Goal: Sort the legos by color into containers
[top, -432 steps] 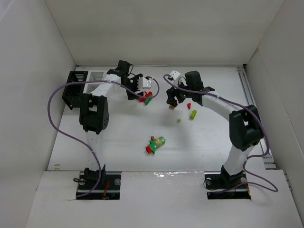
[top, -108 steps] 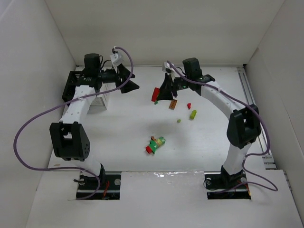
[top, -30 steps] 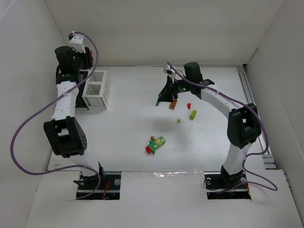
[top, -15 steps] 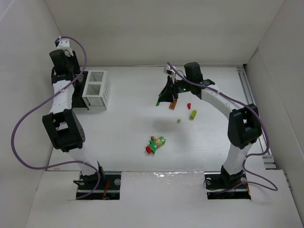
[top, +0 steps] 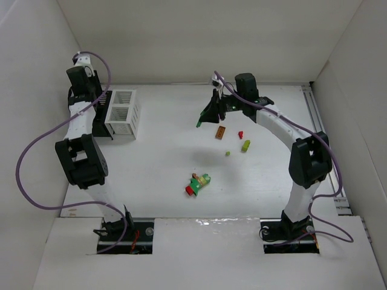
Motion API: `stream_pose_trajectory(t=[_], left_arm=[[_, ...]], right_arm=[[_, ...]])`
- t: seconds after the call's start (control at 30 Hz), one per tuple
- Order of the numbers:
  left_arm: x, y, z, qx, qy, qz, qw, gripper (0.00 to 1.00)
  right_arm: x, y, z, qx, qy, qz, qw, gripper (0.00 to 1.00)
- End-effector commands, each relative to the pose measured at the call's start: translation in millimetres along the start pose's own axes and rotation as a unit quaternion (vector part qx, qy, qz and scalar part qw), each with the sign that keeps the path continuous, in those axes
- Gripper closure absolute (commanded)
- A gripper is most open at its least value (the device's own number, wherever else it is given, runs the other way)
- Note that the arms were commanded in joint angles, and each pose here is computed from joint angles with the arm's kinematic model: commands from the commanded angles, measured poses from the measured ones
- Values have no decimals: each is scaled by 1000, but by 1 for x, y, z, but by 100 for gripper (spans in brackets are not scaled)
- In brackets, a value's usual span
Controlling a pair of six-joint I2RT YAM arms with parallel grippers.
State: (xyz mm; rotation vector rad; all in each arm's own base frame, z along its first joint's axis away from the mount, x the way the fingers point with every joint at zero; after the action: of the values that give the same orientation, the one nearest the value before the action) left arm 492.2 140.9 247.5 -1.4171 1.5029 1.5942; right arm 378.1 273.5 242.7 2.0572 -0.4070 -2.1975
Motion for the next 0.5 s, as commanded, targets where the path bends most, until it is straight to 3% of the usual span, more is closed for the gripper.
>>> stream_pose_trajectory(t=[0.0, 0.23, 0.47], left_arm=[[-18, -1, 5, -15, 4, -26, 1000, 86], [-6, -11, 12, -22, 5, -11, 1000, 76], [-10, -11, 12, -10, 19, -22, 1000, 46]], right_arm=[[-27, -6, -8, 9, 23, -30, 999, 100], [-30, -8, -11, 11, 23, -36, 999, 100], [-35, -8, -11, 12, 9, -44, 999, 100]])
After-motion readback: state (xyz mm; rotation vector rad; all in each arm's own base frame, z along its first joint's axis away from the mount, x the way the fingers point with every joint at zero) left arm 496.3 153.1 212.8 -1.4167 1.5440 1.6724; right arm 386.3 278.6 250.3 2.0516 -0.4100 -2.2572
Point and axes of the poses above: each gripper's point midway between its finger pads, its own y axis back along the fingers, its own z axis along the line the jaws close on, x = y × z, the point moved 5 cm from there along y, back along the fingers, and after that the axes turned 13 degrees about y, right-handed, at the moved point
